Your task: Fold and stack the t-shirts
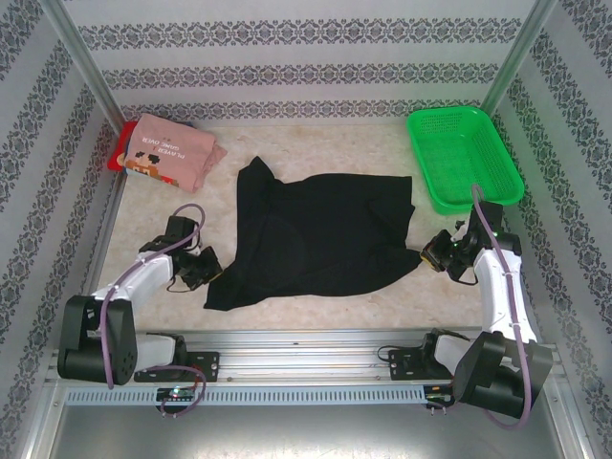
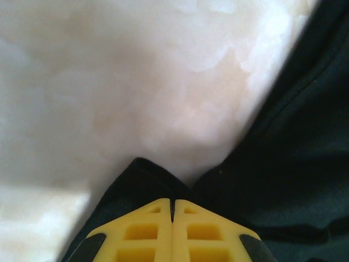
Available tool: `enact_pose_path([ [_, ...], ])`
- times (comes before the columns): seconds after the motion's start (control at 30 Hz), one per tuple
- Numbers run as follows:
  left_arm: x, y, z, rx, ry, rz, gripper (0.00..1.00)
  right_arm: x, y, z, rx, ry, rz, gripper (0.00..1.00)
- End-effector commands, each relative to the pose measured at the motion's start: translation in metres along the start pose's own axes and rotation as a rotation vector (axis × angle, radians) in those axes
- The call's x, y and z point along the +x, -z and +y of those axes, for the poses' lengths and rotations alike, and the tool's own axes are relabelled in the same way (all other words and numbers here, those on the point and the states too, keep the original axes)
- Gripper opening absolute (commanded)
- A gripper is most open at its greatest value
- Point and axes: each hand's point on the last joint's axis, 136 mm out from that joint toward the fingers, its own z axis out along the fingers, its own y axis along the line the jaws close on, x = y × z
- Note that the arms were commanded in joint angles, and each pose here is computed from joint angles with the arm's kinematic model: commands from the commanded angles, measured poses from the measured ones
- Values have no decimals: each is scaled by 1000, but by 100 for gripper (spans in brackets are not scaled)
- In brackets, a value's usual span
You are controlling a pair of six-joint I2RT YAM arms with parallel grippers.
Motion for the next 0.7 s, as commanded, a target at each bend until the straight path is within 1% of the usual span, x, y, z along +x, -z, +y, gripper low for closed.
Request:
enact_pose_path([
  [0.0, 4, 16, 3, 2, 29, 4, 0, 0, 1, -1, -8, -17, -7, 0],
  [0.1, -6, 36, 3, -14, 26, -56, 0, -2, 1, 2, -15, -14, -11, 0],
  [0.23, -17, 57, -4, 9, 4, -123, 0, -3, 1, 2, -14, -12, -10, 0],
  [0.37, -29, 82, -27, 93, -51, -214, 0, -4, 0, 2, -16, -14, -12, 0],
  [0.47, -44, 104, -48, 139, -110, -277, 0, -10, 3, 8, -36, -8, -34, 0],
  [0.67, -91, 142, -97, 183, -255, -394, 0, -35, 12, 36, -126, 1, -89, 0],
])
